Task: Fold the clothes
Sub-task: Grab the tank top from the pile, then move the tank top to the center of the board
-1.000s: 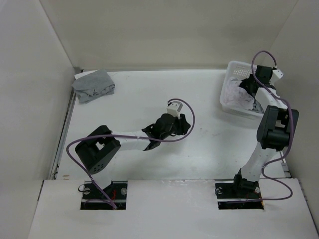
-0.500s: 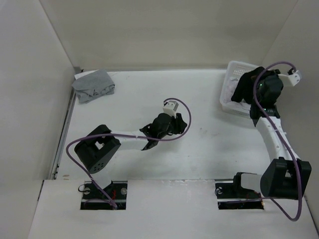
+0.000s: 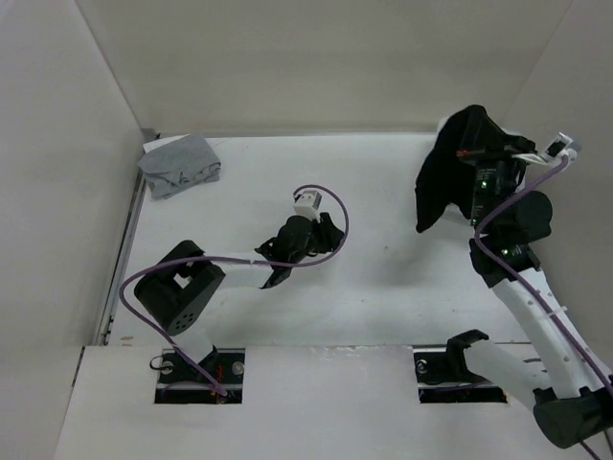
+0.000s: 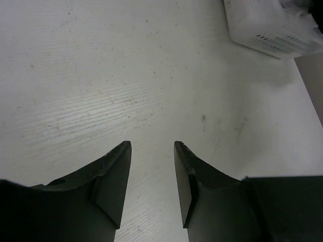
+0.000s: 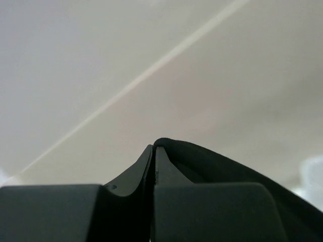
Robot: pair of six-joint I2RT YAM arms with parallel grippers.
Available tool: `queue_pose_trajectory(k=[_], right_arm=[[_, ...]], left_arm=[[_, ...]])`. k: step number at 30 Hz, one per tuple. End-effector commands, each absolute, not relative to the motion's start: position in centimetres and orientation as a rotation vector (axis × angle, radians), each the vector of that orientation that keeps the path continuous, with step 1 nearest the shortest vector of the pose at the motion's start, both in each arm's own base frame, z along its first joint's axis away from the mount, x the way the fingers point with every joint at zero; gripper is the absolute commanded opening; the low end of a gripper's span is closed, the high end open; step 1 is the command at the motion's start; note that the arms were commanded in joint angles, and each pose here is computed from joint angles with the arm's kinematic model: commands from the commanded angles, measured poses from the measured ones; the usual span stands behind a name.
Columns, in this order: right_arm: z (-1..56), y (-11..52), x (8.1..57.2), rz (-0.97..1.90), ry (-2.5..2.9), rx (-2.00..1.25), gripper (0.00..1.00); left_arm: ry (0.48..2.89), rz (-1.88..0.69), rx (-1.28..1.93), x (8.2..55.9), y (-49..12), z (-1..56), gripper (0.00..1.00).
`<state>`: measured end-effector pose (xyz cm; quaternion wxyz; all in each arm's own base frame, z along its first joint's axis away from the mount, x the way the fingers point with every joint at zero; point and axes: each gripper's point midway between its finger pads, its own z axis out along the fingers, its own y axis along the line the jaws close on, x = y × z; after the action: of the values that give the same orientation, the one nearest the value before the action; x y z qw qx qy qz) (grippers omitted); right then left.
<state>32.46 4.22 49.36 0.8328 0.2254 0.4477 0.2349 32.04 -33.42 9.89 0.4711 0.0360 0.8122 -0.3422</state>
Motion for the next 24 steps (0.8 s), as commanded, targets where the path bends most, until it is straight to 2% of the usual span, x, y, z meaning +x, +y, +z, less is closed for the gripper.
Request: queue_pose_trajectory(k=[1, 4, 8, 11, 15, 17, 19, 21, 24], right_arm=[[58.9, 10.0, 27.5, 0.596, 0.824, 0.204, 0.02], [61.3, 14.1, 25.9, 0.702, 0.828, 0.086, 0.02], [63.0, 20.6, 22.3, 0.934, 0.841, -0.079, 0.03], [62.4, 24.1, 21.1, 1.053, 0.871, -0.147, 0.03], [58.6, 29.8, 21.0, 1.28, 0.963, -0.248, 0.05], [55.7, 31.3, 23.0, 1.318, 1.019, -0.231, 0.06], [51.2, 32.4, 27.1, 1.314, 1.121, -0.17, 0.1], [45.4, 32.8, 33.1, 1.268, 1.28, -0.074, 0.11], [38.0, 34.2, 38.6, 1.239, 1.483, -0.024, 0.1]], left_arm=[[1.808, -0.912, 0.009, 33.3, -32.2, 16.1, 0.38], [1.761, -0.883, -0.06, 34.2, -29.9, 17.9, 0.39], [1.68, -0.804, -0.257, 35.3, -23.2, 21.0, 0.41], [1.645, -0.764, -0.394, 35.8, -18.1, 22.5, 0.42], [1.581, -0.724, -0.502, 35.4, -13.3, 24.5, 0.43], [1.557, -0.702, -0.52, 35.1, -12.0, 24.9, 0.45], [1.554, -0.671, -0.549, 34.9, -10.7, 24.6, 0.46], [1.578, -0.642, -0.56, 34.8, -10.2, 23.6, 0.47], [1.645, -0.593, -0.597, 35.2, -9.4, 21.0, 0.47]])
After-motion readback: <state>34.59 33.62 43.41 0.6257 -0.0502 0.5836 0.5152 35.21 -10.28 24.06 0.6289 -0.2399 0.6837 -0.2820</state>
